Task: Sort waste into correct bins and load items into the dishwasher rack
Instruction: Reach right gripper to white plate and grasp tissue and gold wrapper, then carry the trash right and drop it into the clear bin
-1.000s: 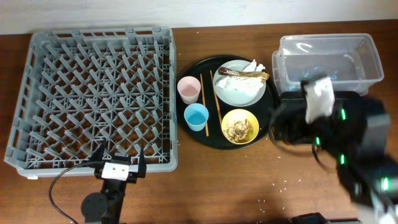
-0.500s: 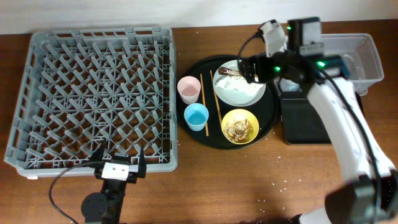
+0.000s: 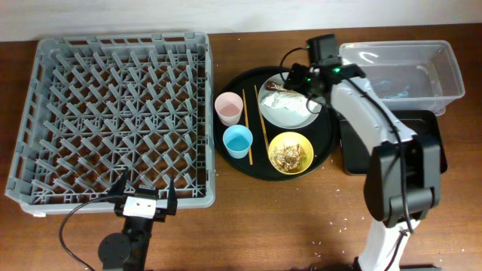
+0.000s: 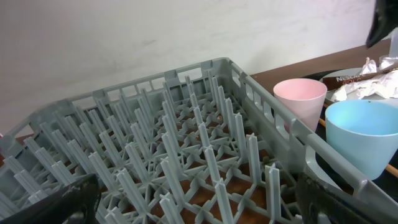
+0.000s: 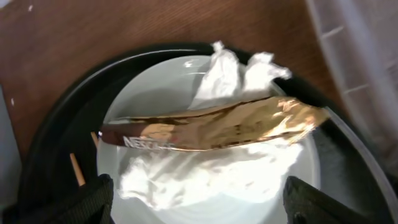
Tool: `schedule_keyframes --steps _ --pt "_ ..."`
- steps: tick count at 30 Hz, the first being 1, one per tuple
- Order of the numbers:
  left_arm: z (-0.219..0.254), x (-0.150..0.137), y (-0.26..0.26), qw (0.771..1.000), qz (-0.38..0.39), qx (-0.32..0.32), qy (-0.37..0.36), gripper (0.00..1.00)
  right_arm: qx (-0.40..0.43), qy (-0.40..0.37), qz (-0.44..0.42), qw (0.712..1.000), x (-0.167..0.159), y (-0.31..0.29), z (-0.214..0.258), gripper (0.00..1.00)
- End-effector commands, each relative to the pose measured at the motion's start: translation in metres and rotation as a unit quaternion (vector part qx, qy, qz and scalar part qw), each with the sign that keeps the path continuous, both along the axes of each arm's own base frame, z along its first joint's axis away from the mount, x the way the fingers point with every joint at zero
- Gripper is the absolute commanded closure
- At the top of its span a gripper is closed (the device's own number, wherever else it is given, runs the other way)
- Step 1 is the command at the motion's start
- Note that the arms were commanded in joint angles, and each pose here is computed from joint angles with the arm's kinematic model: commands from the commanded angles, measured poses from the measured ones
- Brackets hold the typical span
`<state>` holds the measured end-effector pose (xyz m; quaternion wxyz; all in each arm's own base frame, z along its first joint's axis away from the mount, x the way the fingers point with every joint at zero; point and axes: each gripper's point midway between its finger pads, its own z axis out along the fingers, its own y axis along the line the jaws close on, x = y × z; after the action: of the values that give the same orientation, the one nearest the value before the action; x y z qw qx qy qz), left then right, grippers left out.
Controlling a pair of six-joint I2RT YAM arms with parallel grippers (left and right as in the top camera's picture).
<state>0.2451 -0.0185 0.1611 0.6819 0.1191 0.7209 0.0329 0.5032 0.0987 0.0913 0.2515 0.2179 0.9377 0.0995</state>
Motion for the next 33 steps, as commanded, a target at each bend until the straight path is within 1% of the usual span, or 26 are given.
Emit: schedule_keyframes --steps 1,7,16,21,22,25,26,28,32,33 --pt "-0.001 0.000 0.000 1.000 -0.002 0.006 -0.002 0.01 0.005 -0.020 -0.051 0.998 0.011 0.017 -0.004 0.16" --pt "-0.001 0.000 0.000 1.000 -0.002 0.006 -0.002 0.01 -0.001 -0.033 -0.052 0.998 0.019 0.033 -0.020 0.21" --pt "-0.001 0.000 0.000 1.000 -0.002 0.006 -0.002 0.01 0.003 -0.041 -0.061 0.997 0.035 0.036 -0.054 0.27" --pt "-0.001 0.000 0.000 1.000 -0.002 0.006 -0.002 0.01 -0.015 -0.044 -0.072 0.996 0.036 0.028 -0.056 0.36" --pt "-0.001 0.000 0.000 1.000 -0.002 0.006 -0.002 0.01 -0.016 -0.044 -0.073 0.996 0.036 0.028 -0.056 0.39" --pt "-0.001 0.000 0.000 1.000 -0.002 0.006 -0.002 0.01 -0.015 -0.044 -0.075 0.996 0.037 0.025 -0.056 0.52" --pt "-0.001 0.000 0.000 1.000 -0.002 0.006 -0.002 0.01 -0.015 -0.044 -0.074 0.996 0.037 0.025 -0.056 0.61" --pt "-0.001 0.000 0.000 1.000 -0.002 0.006 -0.002 0.00 -0.018 -0.049 -0.057 0.997 0.039 0.028 -0.054 0.75" --pt "-0.001 0.000 0.000 1.000 -0.002 0.006 -0.002 0.01 -0.020 -0.060 -0.002 0.998 0.039 0.037 -0.036 0.96" --pt "-0.001 0.000 0.000 1.000 -0.002 0.006 -0.002 0.01 -0.022 -0.066 0.006 0.998 0.039 0.038 -0.026 0.96"
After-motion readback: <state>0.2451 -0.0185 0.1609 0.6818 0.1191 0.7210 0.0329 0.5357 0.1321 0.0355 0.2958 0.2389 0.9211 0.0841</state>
